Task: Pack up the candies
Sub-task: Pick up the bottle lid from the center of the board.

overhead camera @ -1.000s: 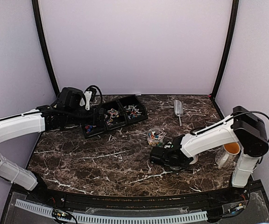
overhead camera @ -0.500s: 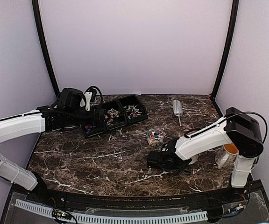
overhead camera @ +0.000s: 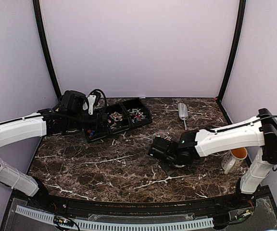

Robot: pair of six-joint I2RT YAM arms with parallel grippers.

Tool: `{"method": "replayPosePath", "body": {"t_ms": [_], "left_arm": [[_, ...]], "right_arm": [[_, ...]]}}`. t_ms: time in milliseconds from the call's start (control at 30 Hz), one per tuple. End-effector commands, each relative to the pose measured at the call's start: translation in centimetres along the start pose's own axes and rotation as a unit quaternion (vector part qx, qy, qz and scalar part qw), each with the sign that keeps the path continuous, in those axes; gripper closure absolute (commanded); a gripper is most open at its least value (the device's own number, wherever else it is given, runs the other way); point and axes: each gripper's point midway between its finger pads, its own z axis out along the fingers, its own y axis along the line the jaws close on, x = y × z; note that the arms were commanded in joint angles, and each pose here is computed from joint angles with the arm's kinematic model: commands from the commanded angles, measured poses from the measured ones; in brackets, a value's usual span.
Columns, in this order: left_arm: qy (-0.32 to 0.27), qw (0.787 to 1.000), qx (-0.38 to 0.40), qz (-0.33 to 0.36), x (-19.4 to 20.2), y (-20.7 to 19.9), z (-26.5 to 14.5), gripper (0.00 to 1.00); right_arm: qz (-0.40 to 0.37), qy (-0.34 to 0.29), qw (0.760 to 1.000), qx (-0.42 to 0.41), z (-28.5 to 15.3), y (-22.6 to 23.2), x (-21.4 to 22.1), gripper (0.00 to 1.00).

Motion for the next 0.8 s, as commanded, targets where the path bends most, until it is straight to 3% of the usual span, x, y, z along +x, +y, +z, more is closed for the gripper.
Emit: {"method": "replayPosePath", "body": {"t_ms": [0, 233, 467, 667, 767], "left_arm": [[-0.004, 0.997, 0.035, 0.064, -1.6, -1.7, -1.5, 0.01], [0.008, 0.973, 0.141, 0.185, -2.3, -5.7, -3.1, 0.01], [-0.048, 0.923, 0.256, 0.285, -2.0, -9.5, -5.5, 0.01], [-0.084, 0.865, 0.349, 0.35, -0.7, -12.1, -7.2, 0.02], [-0.101, 0.856, 0.364, 0.353, -0.9, -12.5, -6.9, 0.02]], "right_arm": [[0.003, -0.072, 0.985, -0.154, -4.3, 4.3, -4.8, 0.98], [0.009, -0.112, 0.949, -0.294, -8.3, 5.8, -7.6, 0.99], [0.029, -0.155, 0.907, -0.392, -11.6, 4.9, -9.6, 0.99], [0.041, -0.189, 0.866, -0.461, -13.7, 4.3, -10.7, 0.99], [0.054, -0.2, 0.848, -0.488, -14.0, 4.2, -11.2, 0.99]]}}
